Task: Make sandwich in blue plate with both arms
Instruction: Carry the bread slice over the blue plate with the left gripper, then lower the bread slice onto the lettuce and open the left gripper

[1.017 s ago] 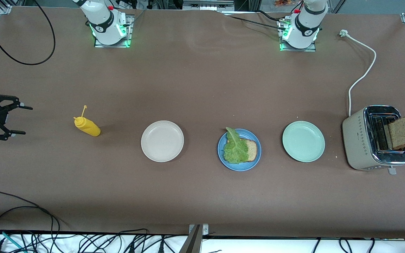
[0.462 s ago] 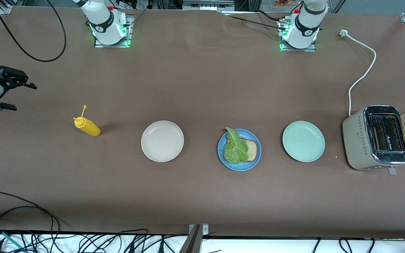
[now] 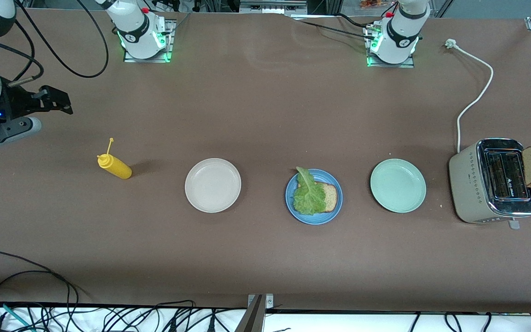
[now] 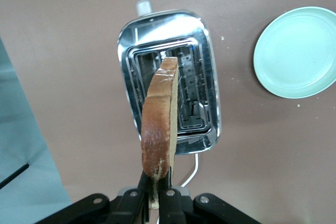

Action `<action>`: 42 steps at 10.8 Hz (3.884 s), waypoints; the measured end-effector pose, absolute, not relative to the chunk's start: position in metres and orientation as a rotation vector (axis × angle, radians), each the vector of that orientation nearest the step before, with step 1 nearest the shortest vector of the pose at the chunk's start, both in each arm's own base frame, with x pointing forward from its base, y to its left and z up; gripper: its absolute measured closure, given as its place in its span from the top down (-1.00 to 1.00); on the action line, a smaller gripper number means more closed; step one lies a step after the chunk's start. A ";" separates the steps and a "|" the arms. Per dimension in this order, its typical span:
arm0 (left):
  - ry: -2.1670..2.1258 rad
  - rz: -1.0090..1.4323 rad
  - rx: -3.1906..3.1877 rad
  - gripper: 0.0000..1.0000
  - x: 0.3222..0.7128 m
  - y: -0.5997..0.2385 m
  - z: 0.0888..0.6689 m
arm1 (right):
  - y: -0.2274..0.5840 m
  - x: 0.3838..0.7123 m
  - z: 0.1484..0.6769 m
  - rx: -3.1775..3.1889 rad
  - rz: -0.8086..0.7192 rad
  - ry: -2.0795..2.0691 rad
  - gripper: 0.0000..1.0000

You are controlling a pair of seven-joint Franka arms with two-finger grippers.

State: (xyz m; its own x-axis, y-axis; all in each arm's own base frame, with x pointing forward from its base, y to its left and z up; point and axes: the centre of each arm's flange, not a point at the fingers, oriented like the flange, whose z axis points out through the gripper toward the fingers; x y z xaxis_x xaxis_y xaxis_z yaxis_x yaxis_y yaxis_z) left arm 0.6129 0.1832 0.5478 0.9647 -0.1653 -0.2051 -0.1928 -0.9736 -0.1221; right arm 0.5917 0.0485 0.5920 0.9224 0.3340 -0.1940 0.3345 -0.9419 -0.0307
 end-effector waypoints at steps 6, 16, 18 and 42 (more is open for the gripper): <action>0.420 0.276 -2.957 -0.83 0.636 0.077 0.542 | 0.098 0.586 0.544 2.993 -0.196 0.370 1.00; 0.380 0.497 -3.402 -0.83 0.632 -0.097 0.451 | 0.029 0.564 0.594 3.056 -0.163 0.078 1.00; 0.347 0.529 -3.545 -0.83 0.635 -0.131 0.427 | 0.020 0.554 0.614 3.077 -0.196 0.050 1.00; 0.195 0.533 -3.990 -0.78 0.666 -0.186 0.210 | 0.031 0.563 0.565 3.081 -0.383 0.096 1.00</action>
